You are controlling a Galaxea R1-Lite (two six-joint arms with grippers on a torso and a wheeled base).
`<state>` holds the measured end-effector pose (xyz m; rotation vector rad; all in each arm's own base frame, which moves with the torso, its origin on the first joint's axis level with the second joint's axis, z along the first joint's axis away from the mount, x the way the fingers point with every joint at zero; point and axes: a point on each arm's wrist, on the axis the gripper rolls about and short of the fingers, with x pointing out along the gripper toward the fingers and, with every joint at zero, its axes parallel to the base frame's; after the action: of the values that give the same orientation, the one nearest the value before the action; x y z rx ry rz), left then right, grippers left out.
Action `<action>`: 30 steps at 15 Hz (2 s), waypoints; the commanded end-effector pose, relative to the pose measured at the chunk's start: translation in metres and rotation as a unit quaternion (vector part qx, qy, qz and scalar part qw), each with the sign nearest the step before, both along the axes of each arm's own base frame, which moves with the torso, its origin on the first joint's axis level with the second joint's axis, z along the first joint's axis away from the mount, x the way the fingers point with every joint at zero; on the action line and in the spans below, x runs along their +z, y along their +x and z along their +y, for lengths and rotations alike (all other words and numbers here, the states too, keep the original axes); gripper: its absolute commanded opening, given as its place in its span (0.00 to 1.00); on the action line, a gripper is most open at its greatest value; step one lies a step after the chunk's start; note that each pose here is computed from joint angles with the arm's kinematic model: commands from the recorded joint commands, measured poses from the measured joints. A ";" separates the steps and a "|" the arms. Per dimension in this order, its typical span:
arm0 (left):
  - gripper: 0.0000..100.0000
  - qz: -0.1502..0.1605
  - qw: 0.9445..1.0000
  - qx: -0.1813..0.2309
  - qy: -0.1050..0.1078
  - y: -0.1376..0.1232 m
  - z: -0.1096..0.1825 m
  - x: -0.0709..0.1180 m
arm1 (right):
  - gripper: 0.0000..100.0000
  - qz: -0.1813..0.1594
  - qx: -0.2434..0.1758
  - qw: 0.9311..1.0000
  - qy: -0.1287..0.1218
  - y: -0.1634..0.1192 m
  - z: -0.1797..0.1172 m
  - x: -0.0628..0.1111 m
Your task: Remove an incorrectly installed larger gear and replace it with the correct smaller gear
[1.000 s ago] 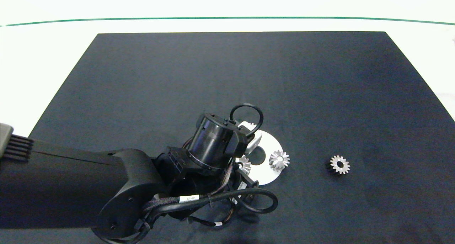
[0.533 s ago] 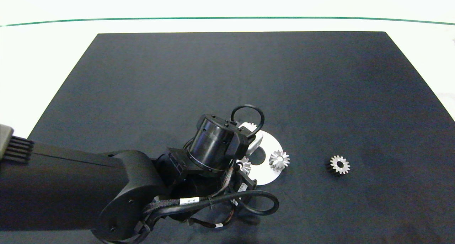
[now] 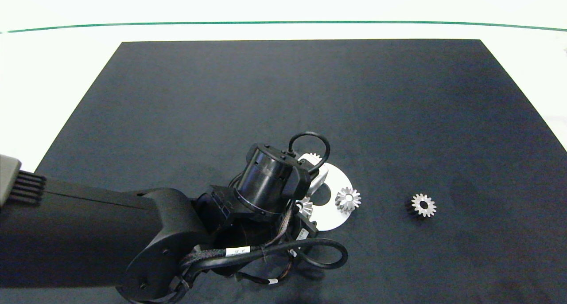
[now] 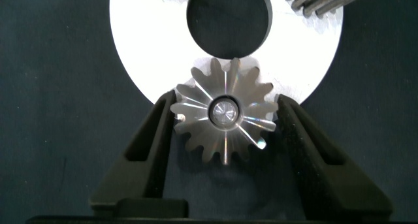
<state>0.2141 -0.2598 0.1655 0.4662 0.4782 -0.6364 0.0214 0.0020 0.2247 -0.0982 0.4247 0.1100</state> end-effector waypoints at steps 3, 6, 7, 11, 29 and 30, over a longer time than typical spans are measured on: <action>0.50 0.000 1.000 -0.001 0.001 0.001 -0.002 -0.002 | 1.00 0.003 0.000 1.000 -0.001 0.000 0.000 0.000; 0.44 0.002 1.000 0.000 0.003 0.001 -0.002 -0.003 | 1.00 0.003 0.000 1.000 -0.001 0.001 0.000 0.000; 0.42 0.002 1.000 -0.001 0.003 0.001 -0.002 -0.003 | 1.00 0.002 0.000 1.000 -0.001 0.001 0.000 0.000; 0.33 0.003 1.000 -0.001 0.004 0.000 -0.002 -0.004 | 1.00 0.002 0.000 1.000 -0.001 0.000 0.000 0.000; 0.25 0.001 1.000 -0.007 0.000 -0.004 -0.003 0.001 | 1.00 -0.001 0.000 1.000 0.000 -0.001 0.000 0.000; 0.25 0.000 1.000 -0.008 0.000 -0.004 -0.003 0.001 | 1.00 -0.001 0.000 1.000 0.000 -0.001 0.000 0.000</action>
<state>0.2102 -0.2626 0.1651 0.4739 0.4835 -0.6511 0.0208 0.0020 0.2255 -0.0984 0.4185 0.1097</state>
